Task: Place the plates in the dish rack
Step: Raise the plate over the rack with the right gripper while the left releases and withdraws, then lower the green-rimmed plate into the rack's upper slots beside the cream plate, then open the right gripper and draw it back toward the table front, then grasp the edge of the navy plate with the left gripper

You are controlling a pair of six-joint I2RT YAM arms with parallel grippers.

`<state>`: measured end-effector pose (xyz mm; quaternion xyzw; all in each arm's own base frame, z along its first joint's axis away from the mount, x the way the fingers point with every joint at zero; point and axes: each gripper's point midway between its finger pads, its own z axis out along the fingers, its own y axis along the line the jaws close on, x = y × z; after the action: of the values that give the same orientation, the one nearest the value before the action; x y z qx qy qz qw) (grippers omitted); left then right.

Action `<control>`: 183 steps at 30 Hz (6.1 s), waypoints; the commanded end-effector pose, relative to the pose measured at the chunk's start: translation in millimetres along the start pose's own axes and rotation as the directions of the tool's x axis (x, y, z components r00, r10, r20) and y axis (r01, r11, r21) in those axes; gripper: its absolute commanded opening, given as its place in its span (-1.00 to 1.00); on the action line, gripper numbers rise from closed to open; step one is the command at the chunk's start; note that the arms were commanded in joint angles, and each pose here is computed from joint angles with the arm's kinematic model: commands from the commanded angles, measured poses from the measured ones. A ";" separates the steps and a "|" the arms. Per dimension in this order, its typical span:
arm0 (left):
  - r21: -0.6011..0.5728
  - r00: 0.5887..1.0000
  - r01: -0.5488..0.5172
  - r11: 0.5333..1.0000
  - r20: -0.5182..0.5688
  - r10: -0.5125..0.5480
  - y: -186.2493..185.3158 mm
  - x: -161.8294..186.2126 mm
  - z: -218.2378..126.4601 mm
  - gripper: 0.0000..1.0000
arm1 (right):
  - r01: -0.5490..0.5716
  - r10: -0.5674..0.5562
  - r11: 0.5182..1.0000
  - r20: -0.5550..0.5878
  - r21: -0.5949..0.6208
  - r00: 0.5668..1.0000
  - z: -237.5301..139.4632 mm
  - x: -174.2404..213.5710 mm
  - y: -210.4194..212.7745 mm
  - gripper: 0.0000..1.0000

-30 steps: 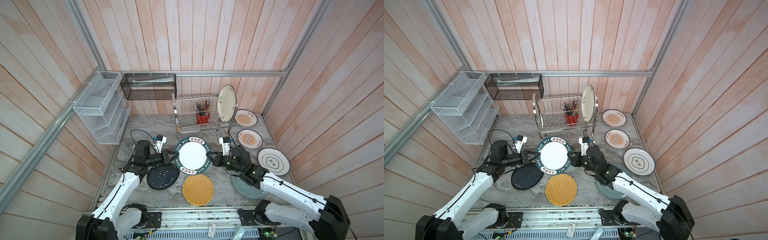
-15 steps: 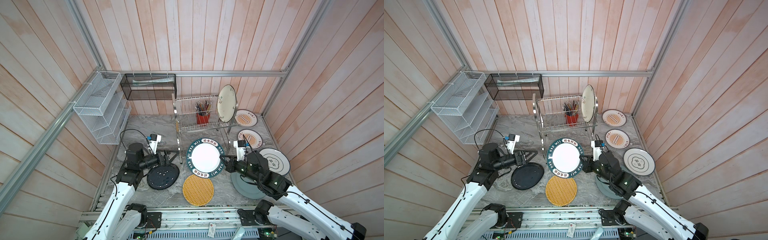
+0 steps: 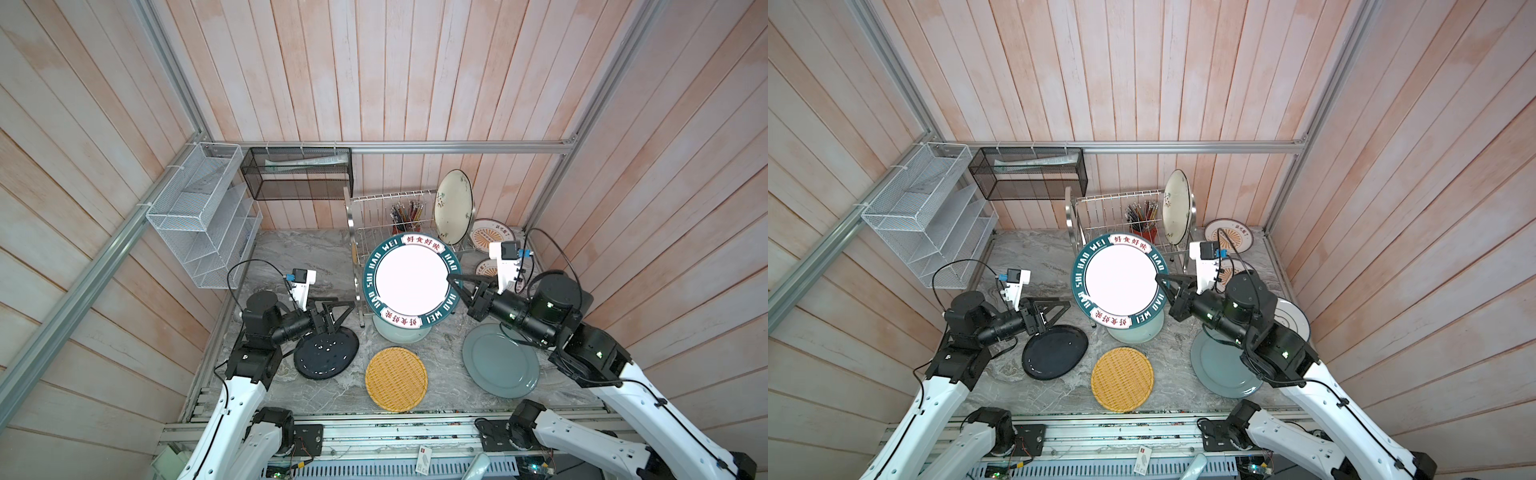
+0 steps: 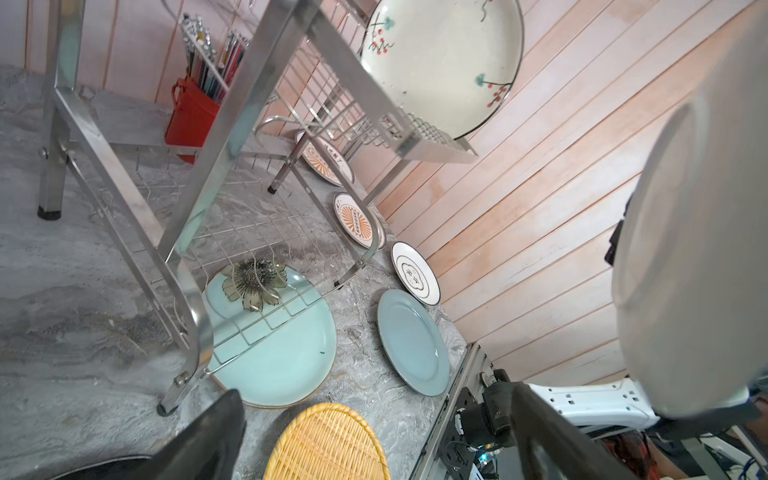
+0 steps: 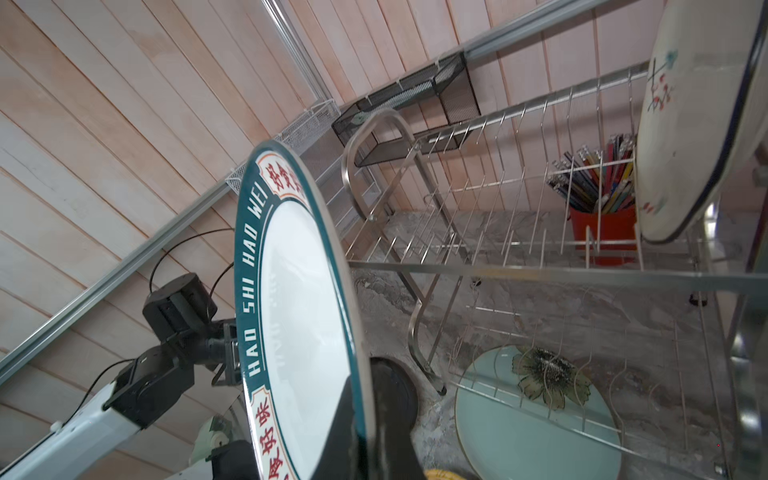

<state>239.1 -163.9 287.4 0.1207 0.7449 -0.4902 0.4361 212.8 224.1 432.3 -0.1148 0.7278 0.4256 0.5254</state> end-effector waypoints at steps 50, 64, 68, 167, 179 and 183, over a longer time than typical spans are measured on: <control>-0.076 0.973 -0.169 0.983 0.145 0.179 -25.8 2.9 -44.2 1.00 | 0.436 -0.504 0.330 -0.234 0.837 0.831 106.1 -126.5 -124.6 -1.00; -0.075 0.974 -0.167 0.983 0.144 0.176 -24.8 3.3 -43.8 1.00 | 0.448 -0.430 0.342 -0.286 0.826 0.856 118.3 -102.6 -134.9 -1.00; -0.076 0.973 -0.168 0.983 0.145 0.177 -25.1 2.9 -44.1 1.00 | 0.447 -0.417 0.339 -0.294 0.828 0.860 120.5 -102.1 -129.8 -1.00; -0.682 0.705 0.675 0.282 0.483 -0.520 198.0 184.7 -101.0 1.00 | 0.104 -0.061 0.982 -0.258 0.156 0.964 21.8 168.5 -81.7 0.95; -0.690 0.714 0.639 0.341 0.366 -0.597 192.9 198.6 -82.9 1.00 | 0.093 -0.050 0.983 -0.263 0.156 0.963 15.3 173.8 -84.4 0.96; -0.669 0.708 0.644 0.371 0.336 -0.621 186.3 199.4 -76.5 1.00 | 0.089 -0.047 0.984 -0.257 0.154 0.965 12.1 171.8 -83.5 0.96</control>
<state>209.8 -47.2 46.5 -0.3831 0.8425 -0.2575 0.2778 203.6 230.5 239.7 -0.1512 0.8198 0.3169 0.4524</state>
